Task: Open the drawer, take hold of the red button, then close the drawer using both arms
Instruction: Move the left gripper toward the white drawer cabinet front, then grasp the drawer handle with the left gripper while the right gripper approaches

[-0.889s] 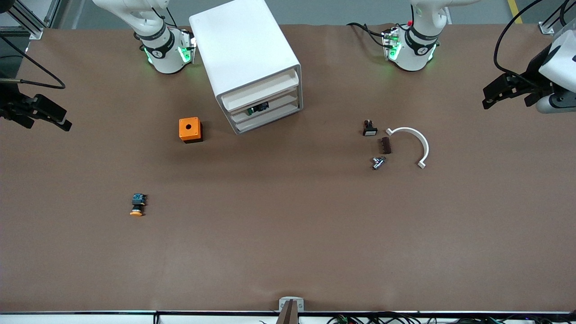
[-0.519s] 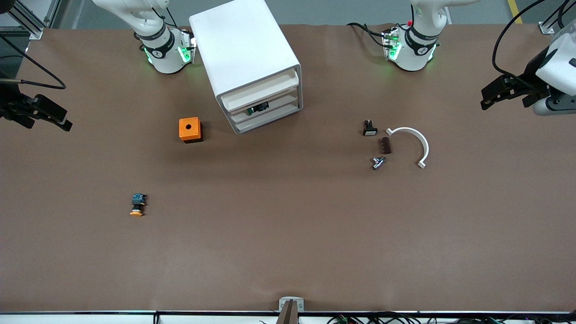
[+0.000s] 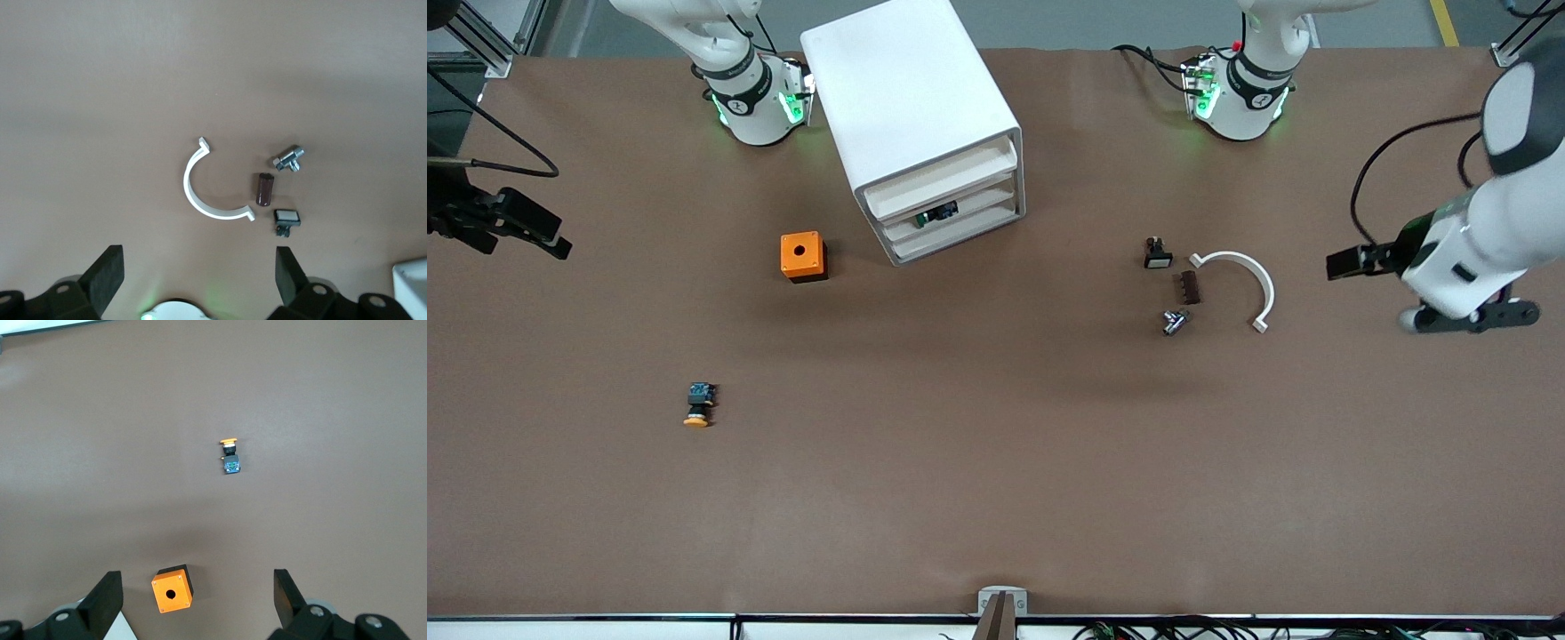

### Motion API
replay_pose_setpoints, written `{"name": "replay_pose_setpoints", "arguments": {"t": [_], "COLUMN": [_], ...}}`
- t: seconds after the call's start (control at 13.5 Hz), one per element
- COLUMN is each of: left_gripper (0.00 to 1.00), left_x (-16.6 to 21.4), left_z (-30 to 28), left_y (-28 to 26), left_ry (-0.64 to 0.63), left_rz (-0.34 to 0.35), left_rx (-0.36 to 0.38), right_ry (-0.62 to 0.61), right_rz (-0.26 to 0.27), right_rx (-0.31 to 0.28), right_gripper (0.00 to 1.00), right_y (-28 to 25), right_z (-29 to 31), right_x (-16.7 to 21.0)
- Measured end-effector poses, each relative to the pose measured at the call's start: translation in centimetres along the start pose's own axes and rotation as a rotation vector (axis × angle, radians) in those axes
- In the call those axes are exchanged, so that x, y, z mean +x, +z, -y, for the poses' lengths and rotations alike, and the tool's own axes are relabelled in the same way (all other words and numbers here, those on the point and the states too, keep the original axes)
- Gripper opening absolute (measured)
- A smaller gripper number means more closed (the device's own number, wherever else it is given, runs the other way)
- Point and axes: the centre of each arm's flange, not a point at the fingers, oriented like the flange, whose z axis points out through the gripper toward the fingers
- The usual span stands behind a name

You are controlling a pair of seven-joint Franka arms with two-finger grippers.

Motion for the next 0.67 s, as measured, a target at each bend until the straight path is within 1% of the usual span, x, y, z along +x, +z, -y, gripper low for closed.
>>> {"name": "replay_pose_setpoints", "arguments": {"t": [0.15,0.3,0.44,0.67], "left_gripper": [1.00,1.00,1.00,1.00], "left_x": [2.4,3.9,4.8,5.1], "left_z": [-2.3,-5.4,-8.7,-13.4], "left_y": [3.8,7.1,9.8,13.3], "left_ry": [-0.128,-0.270,-0.428,-0.653], "left_rz": [0.075,0.129,0.159,0.196], "left_rx": [-0.031,-0.015,0.020,0.053], "right_ry": [0.000,-0.002,-0.004,-0.011], "right_rz": [0.001,0.002,0.005,0.030], "right_rx": [0.000,0.000,0.000,-0.002], "right_gripper": [1.00,1.00,1.00,1.00], "right_y": [0.1,0.1,0.3,2.1], "right_z": [0.0,0.1,0.2,0.7], "right_x": [0.0,0.0,0.1,0.8]}}
